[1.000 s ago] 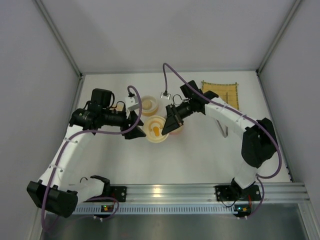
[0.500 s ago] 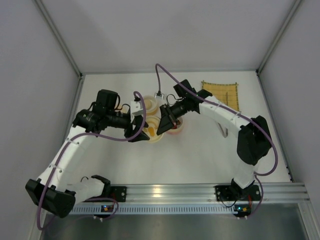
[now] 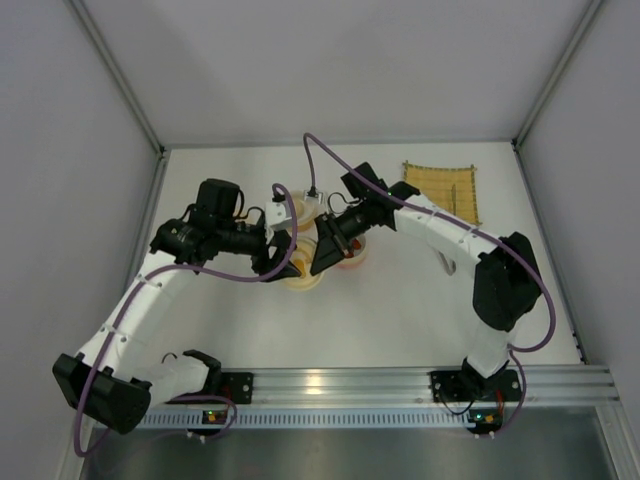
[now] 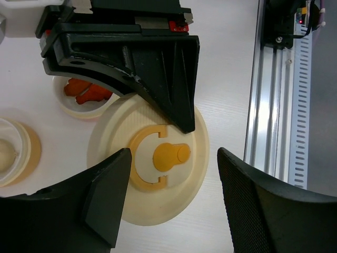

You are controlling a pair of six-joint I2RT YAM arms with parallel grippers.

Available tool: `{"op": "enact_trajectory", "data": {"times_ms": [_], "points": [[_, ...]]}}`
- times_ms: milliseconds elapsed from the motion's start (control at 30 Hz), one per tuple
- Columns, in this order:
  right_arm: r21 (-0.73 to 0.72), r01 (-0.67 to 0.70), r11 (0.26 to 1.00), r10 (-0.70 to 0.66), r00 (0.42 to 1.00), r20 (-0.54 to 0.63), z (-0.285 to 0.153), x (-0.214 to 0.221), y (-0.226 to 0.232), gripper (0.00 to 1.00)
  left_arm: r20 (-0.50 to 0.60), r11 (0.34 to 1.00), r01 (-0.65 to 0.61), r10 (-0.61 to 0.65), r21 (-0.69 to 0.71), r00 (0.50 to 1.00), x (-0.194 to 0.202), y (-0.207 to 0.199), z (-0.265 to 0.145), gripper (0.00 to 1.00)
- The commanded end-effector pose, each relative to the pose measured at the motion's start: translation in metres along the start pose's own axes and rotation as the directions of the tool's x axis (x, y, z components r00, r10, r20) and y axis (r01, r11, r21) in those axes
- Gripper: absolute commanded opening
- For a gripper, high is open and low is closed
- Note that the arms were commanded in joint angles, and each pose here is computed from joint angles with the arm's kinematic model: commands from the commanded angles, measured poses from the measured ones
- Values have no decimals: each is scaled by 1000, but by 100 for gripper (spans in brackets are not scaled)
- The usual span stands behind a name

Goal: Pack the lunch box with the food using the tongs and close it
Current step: Pick up the box lid from the center of the board.

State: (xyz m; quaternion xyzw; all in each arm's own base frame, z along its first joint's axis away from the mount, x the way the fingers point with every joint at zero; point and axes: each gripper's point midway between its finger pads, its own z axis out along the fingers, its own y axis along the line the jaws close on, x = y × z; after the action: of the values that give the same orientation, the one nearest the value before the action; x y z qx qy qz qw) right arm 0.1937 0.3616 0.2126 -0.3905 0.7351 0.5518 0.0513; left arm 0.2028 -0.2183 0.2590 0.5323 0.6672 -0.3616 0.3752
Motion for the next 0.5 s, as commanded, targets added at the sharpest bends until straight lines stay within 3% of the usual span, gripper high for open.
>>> {"op": "enact_trajectory", "data": {"times_ms": [0,467], "points": [[-60,55,997,-56,998,-4,3,2,23,0,30,996,-74,76,-52,997,-12,10,-2,72],[-140,30,990,-27,999,27,1,-9,42,0,-55,997,-72,70,-36,996,12,10,2,72]]}}
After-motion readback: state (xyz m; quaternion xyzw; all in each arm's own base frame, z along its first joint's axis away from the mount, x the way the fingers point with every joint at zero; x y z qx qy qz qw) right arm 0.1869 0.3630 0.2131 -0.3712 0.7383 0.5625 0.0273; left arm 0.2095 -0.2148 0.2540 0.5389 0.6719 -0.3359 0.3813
